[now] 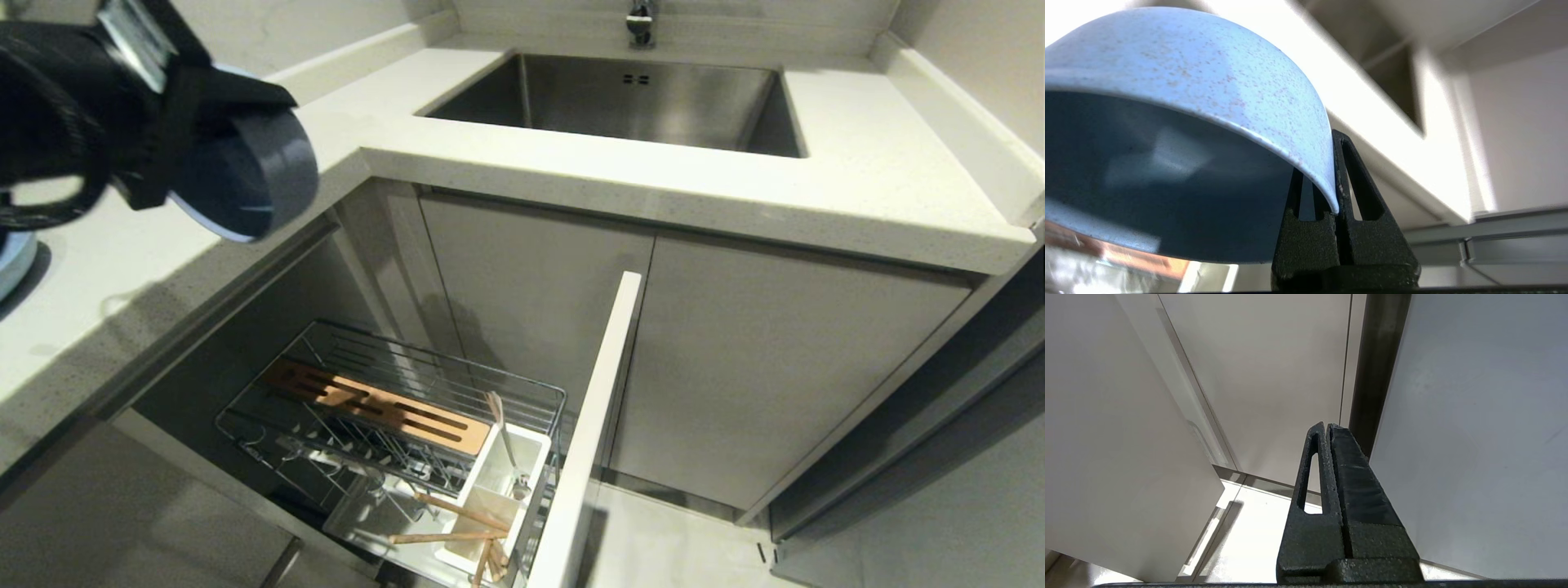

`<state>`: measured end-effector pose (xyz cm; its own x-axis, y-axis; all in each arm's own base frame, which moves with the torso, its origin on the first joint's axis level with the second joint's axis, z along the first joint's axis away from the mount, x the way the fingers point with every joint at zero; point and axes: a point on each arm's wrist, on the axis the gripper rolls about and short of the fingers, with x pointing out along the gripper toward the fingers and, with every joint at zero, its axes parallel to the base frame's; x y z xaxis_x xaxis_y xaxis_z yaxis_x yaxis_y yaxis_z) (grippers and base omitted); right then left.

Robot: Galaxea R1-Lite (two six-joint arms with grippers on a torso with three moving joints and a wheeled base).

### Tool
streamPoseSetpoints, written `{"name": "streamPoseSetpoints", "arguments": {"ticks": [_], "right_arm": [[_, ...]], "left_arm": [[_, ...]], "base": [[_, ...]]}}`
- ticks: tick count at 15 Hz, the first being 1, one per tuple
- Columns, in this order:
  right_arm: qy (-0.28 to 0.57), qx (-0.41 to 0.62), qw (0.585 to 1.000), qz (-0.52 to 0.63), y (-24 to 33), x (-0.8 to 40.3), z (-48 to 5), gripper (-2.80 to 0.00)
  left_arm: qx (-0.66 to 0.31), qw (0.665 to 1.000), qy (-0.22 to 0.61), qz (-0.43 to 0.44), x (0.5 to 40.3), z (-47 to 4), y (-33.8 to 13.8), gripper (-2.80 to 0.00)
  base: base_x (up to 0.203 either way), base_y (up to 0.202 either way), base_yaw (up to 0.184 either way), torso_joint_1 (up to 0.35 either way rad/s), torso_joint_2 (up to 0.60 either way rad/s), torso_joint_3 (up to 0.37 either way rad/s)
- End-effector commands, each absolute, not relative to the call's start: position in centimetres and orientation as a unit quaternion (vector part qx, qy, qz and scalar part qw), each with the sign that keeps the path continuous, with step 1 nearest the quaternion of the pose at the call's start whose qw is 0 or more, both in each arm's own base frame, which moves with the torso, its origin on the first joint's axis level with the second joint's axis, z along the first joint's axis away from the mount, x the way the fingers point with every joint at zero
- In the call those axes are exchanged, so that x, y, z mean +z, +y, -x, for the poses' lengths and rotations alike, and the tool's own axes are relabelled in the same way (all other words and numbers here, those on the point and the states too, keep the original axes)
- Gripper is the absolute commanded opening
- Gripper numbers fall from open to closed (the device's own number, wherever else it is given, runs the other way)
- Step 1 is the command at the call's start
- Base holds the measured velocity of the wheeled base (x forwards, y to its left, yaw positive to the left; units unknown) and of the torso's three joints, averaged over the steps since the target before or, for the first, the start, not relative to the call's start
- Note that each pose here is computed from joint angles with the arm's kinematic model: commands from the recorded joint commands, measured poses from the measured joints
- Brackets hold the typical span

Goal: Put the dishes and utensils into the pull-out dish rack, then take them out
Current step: Take the bowl out of the cupboard

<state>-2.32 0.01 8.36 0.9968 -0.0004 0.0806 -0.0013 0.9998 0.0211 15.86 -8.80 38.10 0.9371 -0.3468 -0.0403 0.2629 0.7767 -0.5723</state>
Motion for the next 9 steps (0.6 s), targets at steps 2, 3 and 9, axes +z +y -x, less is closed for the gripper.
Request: {"name": "streamPoseSetpoints", "arguments": {"ticks": [2,3,9], "right_arm": [[-0.028,0.0,1.0,-0.011,0.0,7.6,2.1,-2.8],[-0.028,0.0,1.0,-0.011,0.0,7.6,2.1,-2.8],[-0.028,0.0,1.0,-0.011,0.0,7.7,2.1,-2.8]], "left_arm": [[-0.115,0.958,-0.052,0.256,41.1,-10.0,-3.5,-2.8],[-0.075,0.966,-0.075,0.237,41.5,-9.7,-2.4,-2.8],[0.171,0.98,-0.061,0.081,41.5,-8.6,1.9,-2.8]], "base": [[0.0,0.0,0.0,0.0,0.0,0.0],[0.0,0.0,0.0,0.0,0.0,0.0],[0.0,0.0,0.0,0.0,0.0,0.0]]}}
